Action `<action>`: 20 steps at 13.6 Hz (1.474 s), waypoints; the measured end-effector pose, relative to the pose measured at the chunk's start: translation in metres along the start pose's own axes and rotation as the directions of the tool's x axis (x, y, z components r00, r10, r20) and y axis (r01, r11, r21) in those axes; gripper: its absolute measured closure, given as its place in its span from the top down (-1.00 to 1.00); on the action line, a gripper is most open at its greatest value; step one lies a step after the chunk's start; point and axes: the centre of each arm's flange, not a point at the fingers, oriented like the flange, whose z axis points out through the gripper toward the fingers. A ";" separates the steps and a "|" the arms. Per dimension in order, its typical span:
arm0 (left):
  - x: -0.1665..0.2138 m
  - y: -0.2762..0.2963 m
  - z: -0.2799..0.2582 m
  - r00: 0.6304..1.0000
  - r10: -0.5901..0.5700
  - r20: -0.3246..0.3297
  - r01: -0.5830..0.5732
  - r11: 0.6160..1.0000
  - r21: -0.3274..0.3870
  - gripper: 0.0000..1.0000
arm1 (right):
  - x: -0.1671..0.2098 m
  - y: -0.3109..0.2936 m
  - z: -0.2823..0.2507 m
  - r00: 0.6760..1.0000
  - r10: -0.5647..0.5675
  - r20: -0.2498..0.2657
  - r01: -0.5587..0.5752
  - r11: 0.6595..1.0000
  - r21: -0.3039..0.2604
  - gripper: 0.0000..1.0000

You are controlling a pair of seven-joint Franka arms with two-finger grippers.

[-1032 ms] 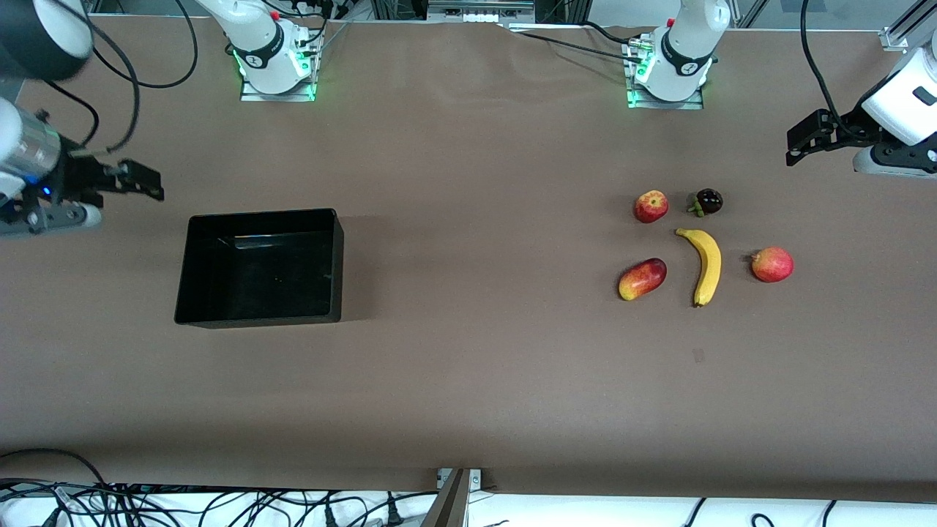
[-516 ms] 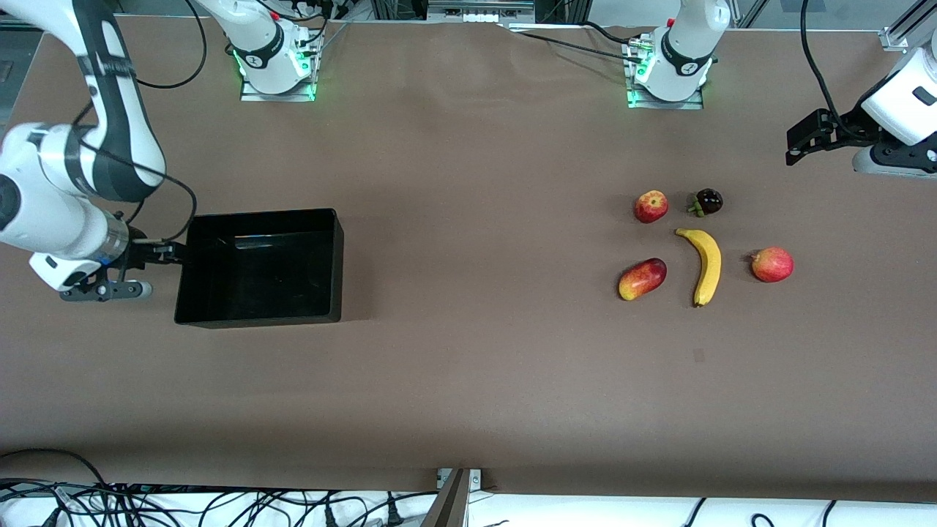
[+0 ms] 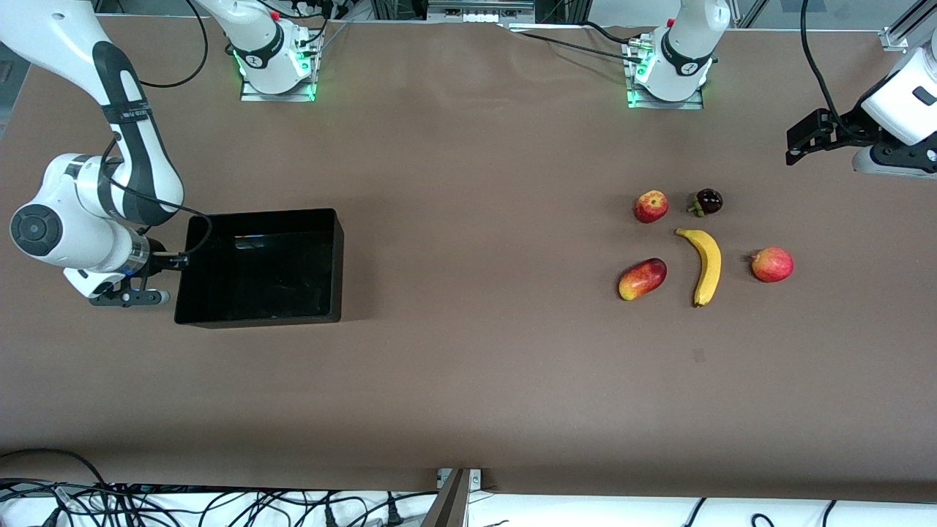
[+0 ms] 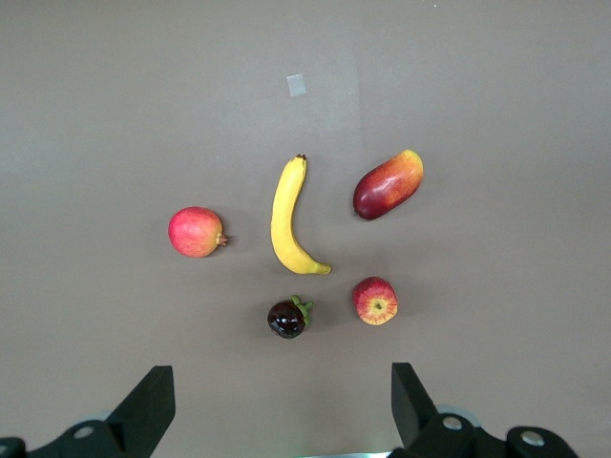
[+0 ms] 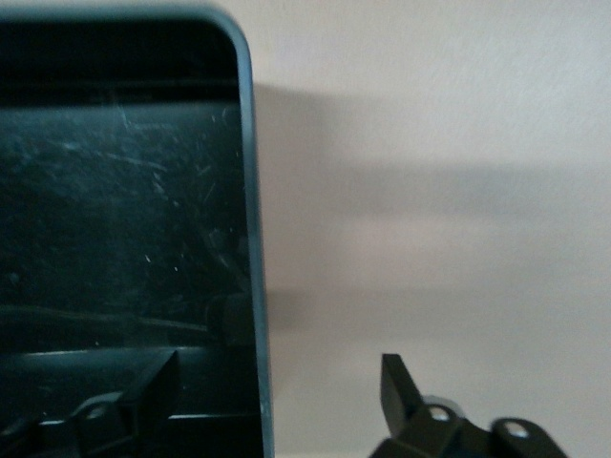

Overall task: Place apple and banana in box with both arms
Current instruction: 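Grip the black tray's rim with the right gripper, then slide the black tray with the right gripper toward the fruit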

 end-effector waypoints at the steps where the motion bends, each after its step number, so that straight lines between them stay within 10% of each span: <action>1: 0.000 0.000 0.000 1.000 0.000 0.000 0.000 1.000 0.000 1.00 | -0.002 0.001 0.003 1.000 0.001 0.005 -0.001 1.000 0.001 0.84; 9: 0.000 0.001 0.000 1.000 0.002 0.000 -0.002 1.000 0.000 1.00 | -0.008 0.002 0.009 1.000 -0.004 0.021 0.004 1.000 0.006 -0.89; 20: 0.000 0.002 0.000 1.000 0.004 -0.001 -0.004 1.000 0.001 1.00 | 0.031 -0.237 -0.134 0.989 -0.145 -0.034 0.149 0.974 0.174 -0.89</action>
